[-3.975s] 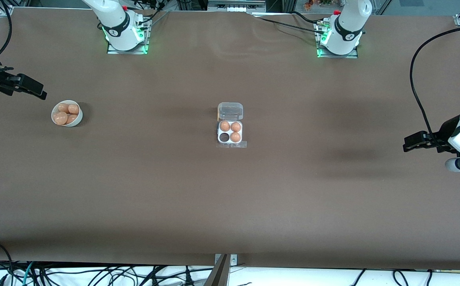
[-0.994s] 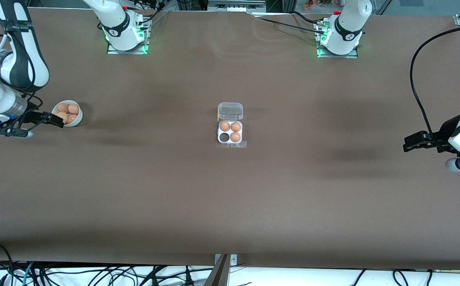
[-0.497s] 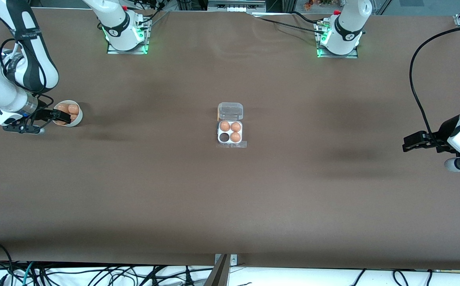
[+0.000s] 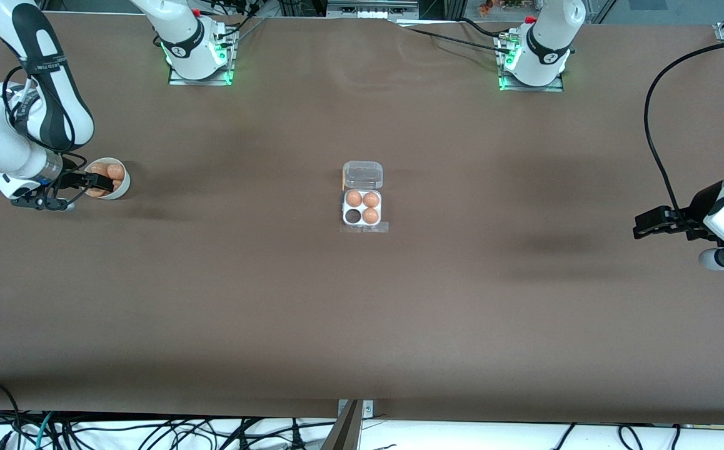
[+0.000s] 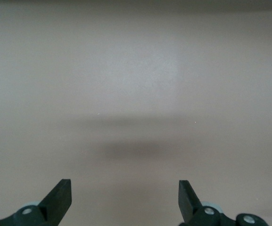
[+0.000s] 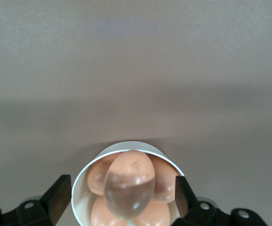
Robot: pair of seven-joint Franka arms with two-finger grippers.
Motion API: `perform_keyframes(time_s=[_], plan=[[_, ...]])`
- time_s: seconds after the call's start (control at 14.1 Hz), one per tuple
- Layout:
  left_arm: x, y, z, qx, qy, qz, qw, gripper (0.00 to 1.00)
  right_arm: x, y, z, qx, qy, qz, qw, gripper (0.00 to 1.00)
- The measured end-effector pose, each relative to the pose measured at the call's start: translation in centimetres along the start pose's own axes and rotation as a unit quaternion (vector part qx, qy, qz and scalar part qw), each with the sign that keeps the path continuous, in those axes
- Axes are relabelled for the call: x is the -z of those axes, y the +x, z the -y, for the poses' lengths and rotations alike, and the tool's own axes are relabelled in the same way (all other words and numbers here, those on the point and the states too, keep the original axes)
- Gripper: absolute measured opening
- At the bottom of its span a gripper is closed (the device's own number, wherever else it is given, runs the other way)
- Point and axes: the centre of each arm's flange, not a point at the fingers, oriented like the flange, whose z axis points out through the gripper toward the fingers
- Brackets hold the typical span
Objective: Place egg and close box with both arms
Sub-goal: 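Close the right gripper on one brown egg in the bowl, then lift the egg and carry it toward the clear egg box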
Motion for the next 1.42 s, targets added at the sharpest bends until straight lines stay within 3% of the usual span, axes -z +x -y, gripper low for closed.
perform_keyframes(time_s=[0.07,0.21,0.28,0.43,0.57,0.85,1.42], plan=[[0.00,0.00,0.00,0.000,0.000,0.000,1.000,1.00,-0.02,-0.02,-0.06,0.000,0.000,0.000,1.000,0.86],[0.00,0.00,0.00,0.000,0.000,0.000,1.000,1.00,-0.11,-0.03,-0.07,0.001,0.000,0.001,1.000,0.83],[0.00,0.00,0.00,0.000,0.000,0.000,1.000,1.00,-0.20,-0.04,-0.06,0.002,0.000,0.002,1.000,0.74],[0.00,0.00,-0.02,0.000,0.000,0.000,1.000,1.00,-0.51,-0.09,-0.08,0.008,0.000,0.006,1.000,0.72],[0.00,0.00,-0.02,0.000,0.000,0.000,1.000,1.00,-0.85,-0.20,-0.37,0.015,0.001,0.009,1.000,0.60],[0.00,0.00,-0.05,0.000,0.000,0.000,1.000,1.00,-0.79,-0.25,-0.94,0.027,0.001,0.008,1.000,0.49],[0.00,0.00,-0.08,-0.001,0.000,0.000,1.000,1.00,-0.80,-0.32,-0.96,0.028,0.003,0.016,0.999,0.48]])
